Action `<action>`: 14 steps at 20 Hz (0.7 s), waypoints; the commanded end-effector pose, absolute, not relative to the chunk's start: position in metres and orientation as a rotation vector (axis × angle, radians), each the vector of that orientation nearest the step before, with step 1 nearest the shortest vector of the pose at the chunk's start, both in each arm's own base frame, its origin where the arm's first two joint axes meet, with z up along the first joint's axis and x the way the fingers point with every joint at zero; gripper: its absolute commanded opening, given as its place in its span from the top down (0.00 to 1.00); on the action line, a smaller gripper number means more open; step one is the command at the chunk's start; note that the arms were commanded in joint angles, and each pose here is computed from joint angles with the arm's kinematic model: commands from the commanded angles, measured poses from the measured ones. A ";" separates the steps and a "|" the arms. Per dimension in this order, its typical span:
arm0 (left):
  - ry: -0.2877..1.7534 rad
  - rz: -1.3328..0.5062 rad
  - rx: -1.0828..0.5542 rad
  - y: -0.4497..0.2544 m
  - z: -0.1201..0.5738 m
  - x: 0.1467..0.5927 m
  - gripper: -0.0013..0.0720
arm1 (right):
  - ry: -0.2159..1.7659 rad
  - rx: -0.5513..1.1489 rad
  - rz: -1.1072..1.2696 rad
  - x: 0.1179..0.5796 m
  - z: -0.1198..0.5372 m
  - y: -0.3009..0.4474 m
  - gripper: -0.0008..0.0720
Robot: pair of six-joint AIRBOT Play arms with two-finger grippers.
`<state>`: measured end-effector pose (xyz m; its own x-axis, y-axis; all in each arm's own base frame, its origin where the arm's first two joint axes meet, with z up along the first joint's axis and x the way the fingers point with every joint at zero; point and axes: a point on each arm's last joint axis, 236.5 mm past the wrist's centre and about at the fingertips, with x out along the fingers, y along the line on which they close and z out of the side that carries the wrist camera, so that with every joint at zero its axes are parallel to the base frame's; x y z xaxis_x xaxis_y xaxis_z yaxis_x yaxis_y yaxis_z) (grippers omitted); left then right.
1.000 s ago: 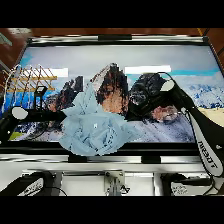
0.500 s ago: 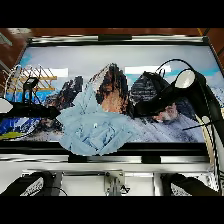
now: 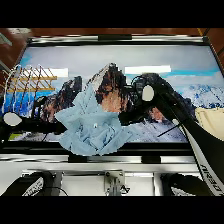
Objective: Fold the shirts.
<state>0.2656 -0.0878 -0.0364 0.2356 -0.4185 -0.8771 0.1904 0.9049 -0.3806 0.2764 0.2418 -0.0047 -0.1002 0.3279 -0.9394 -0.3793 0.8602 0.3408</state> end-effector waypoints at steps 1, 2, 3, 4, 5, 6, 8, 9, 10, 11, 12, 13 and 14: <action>1.273 -0.409 -0.257 -0.092 -0.053 0.258 0.22 | 1.578 -0.025 0.593 0.278 -0.020 0.253 0.28; 1.254 -0.409 -0.252 -0.091 -0.053 0.262 0.22 | 1.567 -0.015 0.589 0.281 -0.020 0.255 0.28; 1.231 -0.401 -0.249 -0.090 -0.053 0.268 0.23 | 1.558 -0.011 0.587 0.283 -0.020 0.256 0.28; 1.211 -0.395 -0.273 -0.092 -0.052 0.273 0.25 | 1.554 -0.009 0.582 0.284 -0.020 0.255 0.28; 1.196 -0.393 -0.305 -0.096 -0.050 0.278 0.25 | 1.556 -0.009 0.575 0.285 -0.020 0.254 0.28; 1.187 -0.401 -0.337 -0.101 -0.049 0.282 0.25 | 1.558 -0.006 0.566 0.285 -0.021 0.254 0.28; 1.174 -0.438 -0.375 -0.116 -0.051 0.288 0.26 | 1.562 0.008 0.552 0.285 -0.021 0.254 0.28; 1.185 -0.446 -0.398 -0.123 -0.055 0.289 0.35 | 1.565 0.014 0.545 0.285 -0.021 0.254 0.28; 1.203 -0.456 -0.419 -0.131 -0.061 0.288 0.42 | 1.567 0.019 0.538 0.285 -0.021 0.253 0.28; 1.222 -0.462 -0.428 -0.136 -0.066 0.287 0.51 | 1.568 0.021 0.529 0.285 -0.021 0.253 0.28; 1.236 -0.469 -0.415 -0.138 -0.073 0.286 0.64 | 1.568 0.017 0.515 0.287 -0.022 0.250 0.28; 1.239 -0.482 -0.396 -0.138 -0.076 0.286 0.78 | 1.568 0.007 0.493 0.288 -0.024 0.246 0.28; 1.232 -0.486 -0.388 -0.136 -0.076 0.287 0.82 | 1.572 0.005 0.475 0.288 -0.026 0.243 0.28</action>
<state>0.2835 -0.1303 -0.0695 0.2585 -0.5358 -0.8038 0.1292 0.8438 -0.5209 0.2862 0.2497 -0.0222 -0.0808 0.3219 -0.9433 -0.3087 0.8918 0.3307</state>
